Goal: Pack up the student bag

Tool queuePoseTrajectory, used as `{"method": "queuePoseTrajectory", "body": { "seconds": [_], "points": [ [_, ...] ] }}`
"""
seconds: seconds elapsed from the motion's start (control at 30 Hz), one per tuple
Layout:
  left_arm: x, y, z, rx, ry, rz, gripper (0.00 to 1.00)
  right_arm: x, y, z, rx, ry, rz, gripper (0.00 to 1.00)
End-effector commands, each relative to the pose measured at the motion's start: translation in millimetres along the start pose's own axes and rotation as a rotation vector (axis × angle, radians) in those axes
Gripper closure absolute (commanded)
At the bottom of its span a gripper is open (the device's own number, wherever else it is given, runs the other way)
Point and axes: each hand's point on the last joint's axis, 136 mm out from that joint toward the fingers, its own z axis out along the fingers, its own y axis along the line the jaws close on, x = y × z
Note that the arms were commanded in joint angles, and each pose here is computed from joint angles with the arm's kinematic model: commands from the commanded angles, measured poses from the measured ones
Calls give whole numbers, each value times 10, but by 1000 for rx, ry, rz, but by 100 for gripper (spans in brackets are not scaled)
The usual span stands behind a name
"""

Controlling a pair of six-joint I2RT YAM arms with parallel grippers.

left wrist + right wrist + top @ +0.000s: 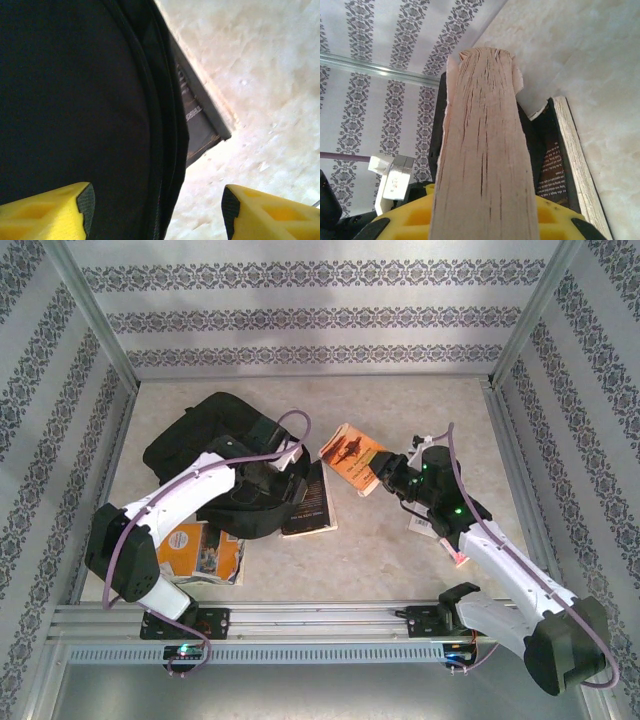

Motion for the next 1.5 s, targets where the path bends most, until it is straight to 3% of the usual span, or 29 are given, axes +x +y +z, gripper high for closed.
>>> {"method": "queuePoseTrajectory", "body": {
  "seconds": [0.0, 0.3, 0.7, 0.8, 0.97, 1.1, 1.3, 1.47],
  "points": [
    [171, 161, -5, -105, 73, 64, 31, -4, 77, 2, -51, 15, -31, 91],
    [193, 316, 48, -186, 67, 51, 36, 29, 72, 28, -67, 33, -35, 91],
    [301, 215, 324, -101, 126, 21, 33, 67, -21, 79, -54, 48, -26, 91],
    [327, 314, 384, -151, 149, 23, 43, 70, -15, 92, -59, 53, -23, 91],
    [258, 415, 304, -217, 122, 30, 79, 67, -14, 84, -60, 49, -28, 91],
    [136, 414, 103, -239, 58, 34, 99, 74, 10, 75, -65, 52, -41, 92],
    [-67, 408, -294, -275, -60, 36, 100, 86, 120, 64, -80, 58, -81, 92],
    [-128, 451, -426, -296, -115, 24, 100, 89, 187, 62, -83, 58, -101, 92]
  ]
}}
